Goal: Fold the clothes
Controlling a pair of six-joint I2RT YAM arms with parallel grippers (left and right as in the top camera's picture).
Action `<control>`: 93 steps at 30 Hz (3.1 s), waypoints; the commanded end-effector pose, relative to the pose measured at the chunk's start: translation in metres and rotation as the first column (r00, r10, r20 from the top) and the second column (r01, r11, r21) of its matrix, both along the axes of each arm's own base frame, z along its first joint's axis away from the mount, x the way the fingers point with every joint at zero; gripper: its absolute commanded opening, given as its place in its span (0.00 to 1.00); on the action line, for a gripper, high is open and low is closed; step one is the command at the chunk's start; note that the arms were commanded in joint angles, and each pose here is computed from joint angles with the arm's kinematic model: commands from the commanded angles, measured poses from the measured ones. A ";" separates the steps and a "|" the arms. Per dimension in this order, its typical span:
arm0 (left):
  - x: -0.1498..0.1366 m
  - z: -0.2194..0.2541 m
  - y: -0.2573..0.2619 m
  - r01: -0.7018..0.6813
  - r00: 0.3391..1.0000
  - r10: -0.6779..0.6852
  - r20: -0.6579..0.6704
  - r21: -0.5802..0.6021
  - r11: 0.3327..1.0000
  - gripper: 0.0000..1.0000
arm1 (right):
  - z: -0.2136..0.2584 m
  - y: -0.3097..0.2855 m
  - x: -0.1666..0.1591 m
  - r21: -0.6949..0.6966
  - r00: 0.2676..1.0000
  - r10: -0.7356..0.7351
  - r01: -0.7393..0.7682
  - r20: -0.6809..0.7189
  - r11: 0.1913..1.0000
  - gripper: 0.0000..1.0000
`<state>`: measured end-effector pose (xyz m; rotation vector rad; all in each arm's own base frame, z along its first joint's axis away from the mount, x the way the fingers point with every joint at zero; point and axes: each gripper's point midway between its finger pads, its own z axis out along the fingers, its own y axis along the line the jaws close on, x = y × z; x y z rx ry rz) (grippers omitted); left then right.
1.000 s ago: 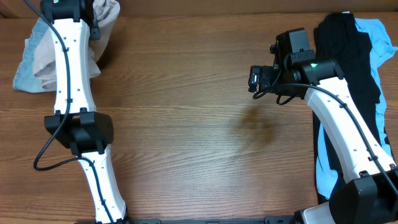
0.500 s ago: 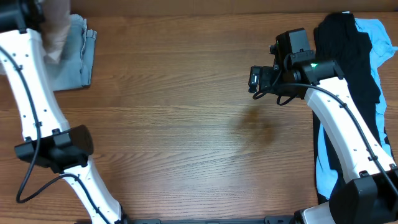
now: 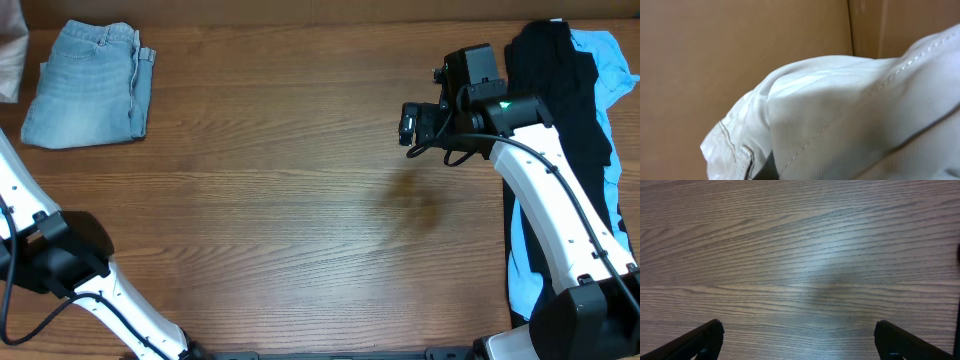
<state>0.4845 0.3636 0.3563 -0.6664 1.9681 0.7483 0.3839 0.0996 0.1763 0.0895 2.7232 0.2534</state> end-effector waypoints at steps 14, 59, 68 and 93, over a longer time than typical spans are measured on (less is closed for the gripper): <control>0.066 -0.197 -0.064 0.177 0.926 -0.210 -0.314 -0.132 0.975 0.04 | 0.000 0.000 0.005 -0.004 1.000 0.000 0.000 0.018 1.000 1.00; 0.069 -0.305 -0.095 0.108 0.922 -0.285 -0.262 -0.532 0.840 1.00 | -0.001 -0.001 0.005 -0.007 1.000 0.003 -0.003 0.015 1.000 1.00; 0.049 -0.311 -0.079 0.012 0.926 -0.214 -0.312 -0.541 0.841 1.00 | 0.001 0.000 0.007 -0.004 1.000 0.003 -0.003 0.028 1.000 1.00; -0.046 -0.004 -0.212 0.244 0.957 -0.289 -0.010 -0.504 0.828 1.00 | 0.258 -0.037 -0.117 0.057 0.857 -0.031 0.001 0.514 0.998 1.00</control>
